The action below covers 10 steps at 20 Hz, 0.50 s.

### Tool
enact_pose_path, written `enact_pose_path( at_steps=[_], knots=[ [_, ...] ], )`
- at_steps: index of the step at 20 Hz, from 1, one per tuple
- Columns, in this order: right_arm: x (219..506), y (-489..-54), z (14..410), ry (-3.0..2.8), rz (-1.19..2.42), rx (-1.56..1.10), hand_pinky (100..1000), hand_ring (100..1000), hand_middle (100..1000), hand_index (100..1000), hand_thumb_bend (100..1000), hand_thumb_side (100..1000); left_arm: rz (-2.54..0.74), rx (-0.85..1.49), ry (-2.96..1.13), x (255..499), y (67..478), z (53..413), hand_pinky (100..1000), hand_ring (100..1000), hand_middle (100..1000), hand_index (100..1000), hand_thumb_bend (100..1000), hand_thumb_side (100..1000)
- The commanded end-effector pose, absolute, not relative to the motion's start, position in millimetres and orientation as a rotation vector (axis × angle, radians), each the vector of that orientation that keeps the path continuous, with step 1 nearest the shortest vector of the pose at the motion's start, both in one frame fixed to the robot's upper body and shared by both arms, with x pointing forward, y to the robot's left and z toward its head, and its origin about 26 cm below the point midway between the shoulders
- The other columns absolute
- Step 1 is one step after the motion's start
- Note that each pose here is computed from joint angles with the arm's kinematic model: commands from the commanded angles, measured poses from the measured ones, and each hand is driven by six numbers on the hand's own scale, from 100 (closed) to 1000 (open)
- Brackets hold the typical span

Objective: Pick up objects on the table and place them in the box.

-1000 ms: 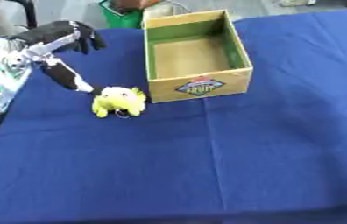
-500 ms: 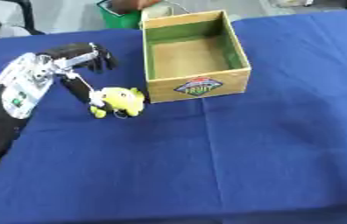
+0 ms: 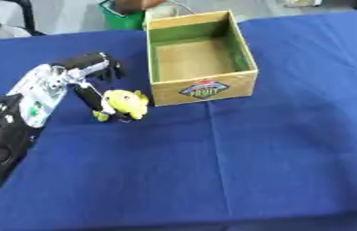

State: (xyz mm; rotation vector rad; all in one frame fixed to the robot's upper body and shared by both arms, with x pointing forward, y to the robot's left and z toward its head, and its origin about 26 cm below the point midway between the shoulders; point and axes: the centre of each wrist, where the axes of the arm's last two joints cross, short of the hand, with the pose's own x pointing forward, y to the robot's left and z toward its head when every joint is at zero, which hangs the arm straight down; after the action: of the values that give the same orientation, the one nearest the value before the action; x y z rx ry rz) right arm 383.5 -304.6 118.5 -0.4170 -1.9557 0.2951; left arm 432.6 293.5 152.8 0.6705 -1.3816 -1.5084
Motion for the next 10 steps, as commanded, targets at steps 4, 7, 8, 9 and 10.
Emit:
enact_pose_path(
  at_steps=[4,7,8,9,10],
  knots=[
    [384.9,-305.9,130.3,-1.989,0.302,-0.42,746,901,664,912,100,544,-1.495,0.713,-1.377,437.0,296.0,151.7,591,529,568,705,467,100],
    [384.7,-306.1,130.2,-1.989,0.3,-0.42,746,901,664,912,100,544,-1.452,0.736,-1.391,437.6,298.8,149.3,524,415,446,588,167,100],
    [384.7,-306.1,130.2,-1.989,0.299,-0.42,746,901,664,912,100,544,-1.428,0.747,-1.405,437.5,299.4,149.7,509,381,411,559,136,100],
    [384.7,-306.2,130.2,-1.989,0.299,-0.42,746,901,664,912,100,544,-1.4,0.759,-1.426,437.3,300.3,152.1,496,344,371,526,118,100],
    [384.7,-306.3,130.1,-1.988,0.299,-0.42,746,901,664,912,100,544,-1.378,0.768,-1.444,437.0,301.0,154.9,480,306,330,493,102,100]
  ],
)
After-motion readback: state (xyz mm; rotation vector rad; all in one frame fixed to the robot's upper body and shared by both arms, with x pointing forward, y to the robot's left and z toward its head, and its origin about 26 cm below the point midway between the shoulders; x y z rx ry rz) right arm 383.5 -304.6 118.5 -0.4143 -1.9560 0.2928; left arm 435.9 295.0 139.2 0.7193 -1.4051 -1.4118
